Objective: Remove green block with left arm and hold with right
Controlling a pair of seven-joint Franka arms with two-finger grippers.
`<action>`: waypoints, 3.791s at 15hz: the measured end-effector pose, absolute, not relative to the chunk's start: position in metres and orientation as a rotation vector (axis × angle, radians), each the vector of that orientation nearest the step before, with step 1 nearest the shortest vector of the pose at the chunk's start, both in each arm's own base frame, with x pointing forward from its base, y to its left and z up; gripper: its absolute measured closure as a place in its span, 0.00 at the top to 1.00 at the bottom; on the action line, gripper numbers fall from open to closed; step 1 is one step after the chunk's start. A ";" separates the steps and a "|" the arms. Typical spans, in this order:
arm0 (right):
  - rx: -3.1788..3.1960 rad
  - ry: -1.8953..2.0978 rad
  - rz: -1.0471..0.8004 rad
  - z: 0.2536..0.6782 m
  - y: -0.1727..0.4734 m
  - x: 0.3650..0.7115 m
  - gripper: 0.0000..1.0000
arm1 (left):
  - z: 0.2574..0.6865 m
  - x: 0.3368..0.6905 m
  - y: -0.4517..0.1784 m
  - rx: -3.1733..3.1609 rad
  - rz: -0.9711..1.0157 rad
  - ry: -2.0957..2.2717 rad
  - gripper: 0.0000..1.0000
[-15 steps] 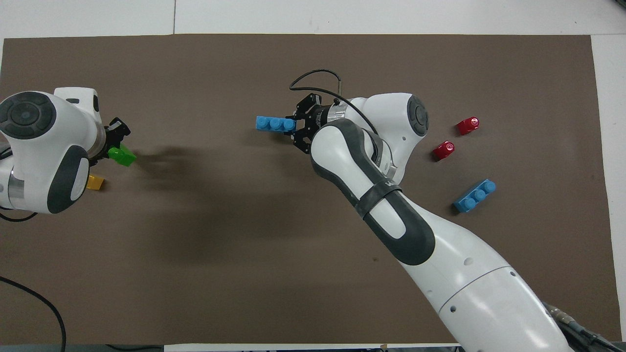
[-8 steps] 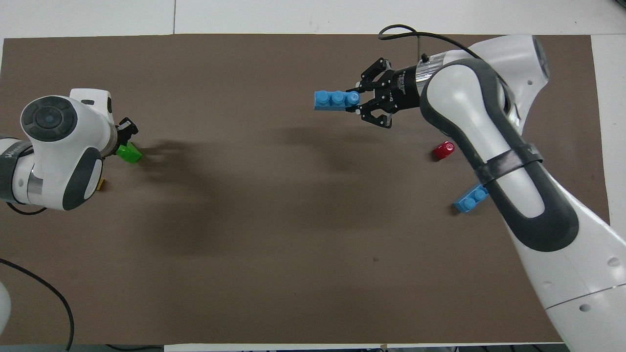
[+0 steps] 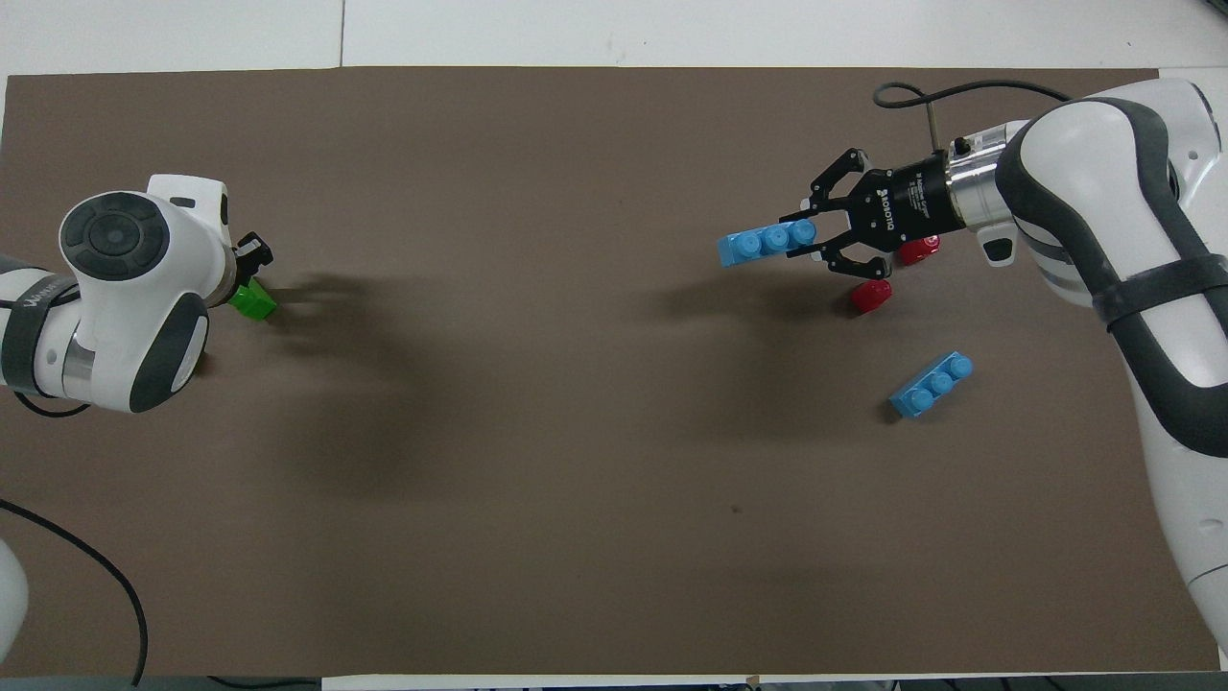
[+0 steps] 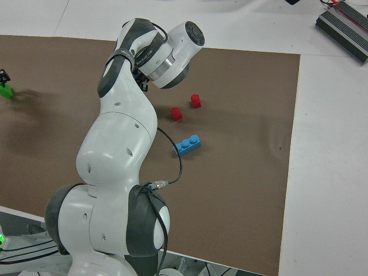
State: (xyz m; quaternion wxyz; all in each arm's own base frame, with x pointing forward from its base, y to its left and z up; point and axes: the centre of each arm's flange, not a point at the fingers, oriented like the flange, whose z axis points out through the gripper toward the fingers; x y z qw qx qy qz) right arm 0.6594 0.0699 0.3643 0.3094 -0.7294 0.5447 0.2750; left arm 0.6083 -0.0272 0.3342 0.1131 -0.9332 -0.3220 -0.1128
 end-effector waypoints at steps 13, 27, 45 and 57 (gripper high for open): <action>-2.006 1.342 0.788 0.290 0.012 0.611 0.34 | 0.328 0.608 -0.030 -2.750 -0.337 -0.938 0.56; -2.110 1.416 0.852 0.275 0.011 0.594 0.34 | 0.368 0.611 -0.032 -2.757 -0.438 -0.951 1.00; -2.283 1.554 0.789 0.307 0.016 0.597 0.34 | 0.593 0.574 -0.042 -3.010 -0.095 -0.302 1.00; -2.293 1.517 0.783 0.290 -0.017 0.592 0.35 | 0.645 0.493 -0.040 -3.123 0.018 -0.185 1.00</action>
